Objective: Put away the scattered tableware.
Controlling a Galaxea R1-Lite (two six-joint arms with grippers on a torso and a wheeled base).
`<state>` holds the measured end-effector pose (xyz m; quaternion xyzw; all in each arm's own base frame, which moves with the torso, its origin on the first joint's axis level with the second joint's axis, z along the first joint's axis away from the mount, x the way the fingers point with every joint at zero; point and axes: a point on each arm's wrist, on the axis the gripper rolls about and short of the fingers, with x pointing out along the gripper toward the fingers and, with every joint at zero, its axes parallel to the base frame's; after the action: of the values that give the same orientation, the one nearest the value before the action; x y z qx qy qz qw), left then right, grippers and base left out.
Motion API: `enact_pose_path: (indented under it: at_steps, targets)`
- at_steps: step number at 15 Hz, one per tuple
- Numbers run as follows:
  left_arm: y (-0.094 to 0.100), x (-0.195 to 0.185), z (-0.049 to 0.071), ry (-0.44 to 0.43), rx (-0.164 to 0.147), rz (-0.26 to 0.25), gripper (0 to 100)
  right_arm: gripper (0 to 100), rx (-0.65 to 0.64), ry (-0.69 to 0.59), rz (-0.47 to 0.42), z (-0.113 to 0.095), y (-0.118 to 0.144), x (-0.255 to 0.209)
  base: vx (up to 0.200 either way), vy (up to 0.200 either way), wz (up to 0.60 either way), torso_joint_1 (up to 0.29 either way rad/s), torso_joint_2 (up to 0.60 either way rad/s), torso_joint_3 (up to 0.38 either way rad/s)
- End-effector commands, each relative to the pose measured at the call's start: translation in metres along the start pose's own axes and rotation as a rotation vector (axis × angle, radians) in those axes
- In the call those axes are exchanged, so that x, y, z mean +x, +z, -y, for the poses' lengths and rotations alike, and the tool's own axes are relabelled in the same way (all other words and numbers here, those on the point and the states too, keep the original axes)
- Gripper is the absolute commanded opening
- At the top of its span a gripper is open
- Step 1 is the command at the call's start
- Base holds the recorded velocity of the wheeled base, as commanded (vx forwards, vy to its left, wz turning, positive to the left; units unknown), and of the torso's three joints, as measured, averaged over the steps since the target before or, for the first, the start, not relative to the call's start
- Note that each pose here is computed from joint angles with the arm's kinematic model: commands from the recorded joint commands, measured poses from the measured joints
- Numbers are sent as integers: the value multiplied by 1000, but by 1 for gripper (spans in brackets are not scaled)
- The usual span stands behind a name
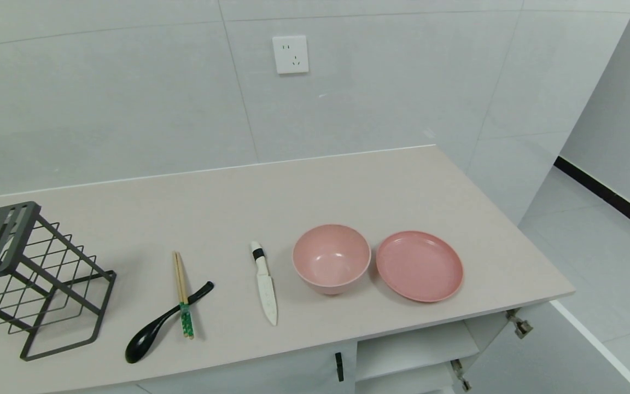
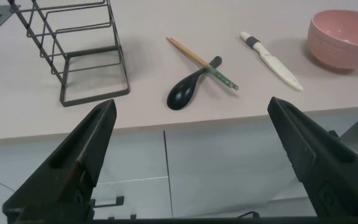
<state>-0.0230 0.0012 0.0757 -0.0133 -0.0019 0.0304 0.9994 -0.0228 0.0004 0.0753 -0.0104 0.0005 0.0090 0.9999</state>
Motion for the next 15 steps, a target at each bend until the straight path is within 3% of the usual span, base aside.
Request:
enact_pose_path:
  at_steps: [1, 6, 8, 9, 13, 15]
  targets:
    - [0, 0, 0, 1, 1, -1, 100, 100, -1, -1, 0, 0, 0, 0, 0, 0, 0, 0, 0, 0]
    - [0, 0, 0, 1, -2, -1, 100, 100, 8, -7, 6, 0, 1, 0, 0, 0, 0, 0, 0, 0]
    - [0, 0, 0, 1, -9, 0, 100, 100, 5, -10, 128, 0, 13, -1, 0, 0, 0, 0, 0, 0]
    - [0, 0, 0, 1, -10, -1, 100, 100, 2, -9, 148, 0, 15, -1, 0, 0, 0, 0, 0, 0]
    - [0, 0, 0, -1, 2, -1, 100, 100, 6, 69, 125, 0, 41, 1, 0, 0, 0, 0, 0, 0]
    - [0, 0, 0, -1, -4, 0, 100, 100, 3, 153, 18, -1, 68, 16, 0, 0, 0, 0, 0, 0]
